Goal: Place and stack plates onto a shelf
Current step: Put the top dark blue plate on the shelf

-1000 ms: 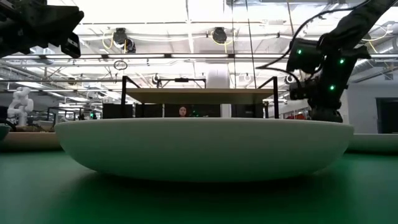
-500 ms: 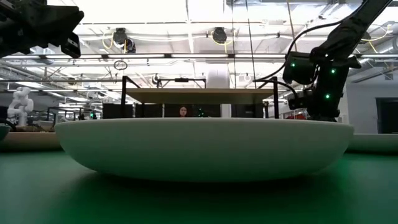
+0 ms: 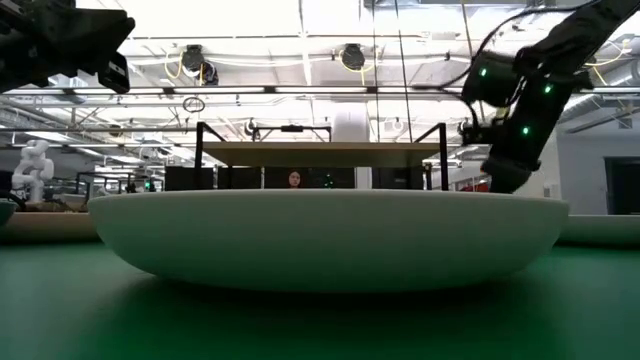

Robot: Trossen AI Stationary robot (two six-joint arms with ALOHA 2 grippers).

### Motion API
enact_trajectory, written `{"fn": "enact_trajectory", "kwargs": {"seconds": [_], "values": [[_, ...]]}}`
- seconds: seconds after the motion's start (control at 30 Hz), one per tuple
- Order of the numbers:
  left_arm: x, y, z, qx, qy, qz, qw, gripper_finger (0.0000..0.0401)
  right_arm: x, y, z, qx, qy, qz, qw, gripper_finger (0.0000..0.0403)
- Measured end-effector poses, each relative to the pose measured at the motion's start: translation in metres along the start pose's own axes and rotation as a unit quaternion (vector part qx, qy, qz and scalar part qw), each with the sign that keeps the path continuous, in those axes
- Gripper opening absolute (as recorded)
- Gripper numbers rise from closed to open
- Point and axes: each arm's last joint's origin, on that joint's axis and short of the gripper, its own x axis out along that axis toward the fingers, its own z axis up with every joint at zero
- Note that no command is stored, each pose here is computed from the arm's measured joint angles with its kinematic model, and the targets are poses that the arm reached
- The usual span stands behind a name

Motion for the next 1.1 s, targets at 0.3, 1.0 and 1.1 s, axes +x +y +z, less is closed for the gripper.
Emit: {"fn": "enact_trajectory", "kwargs": {"seconds": [0.3, 1.0, 1.1], "values": [[0.0, 0.0, 0.0, 0.0, 0.0, 0.0, 1.0, 0.0056, -0.04, -0.016, 0.006, 0.095, -0.138, -0.034, 0.985, 0.0001], [0.0, 0.0, 0.0, 0.0, 0.0, 0.0, 1.0, 0.0056, -0.131, -0.011, 0.119, -0.001, -0.398, 0.09, 0.913, 0.0], [0.0, 0.0, 0.0, 0.0, 0.0, 0.0, 1.0, 0.0056, -0.125, 0.002, 0.138, -0.05, -0.376, 0.119, 0.918, 0.0]]}}
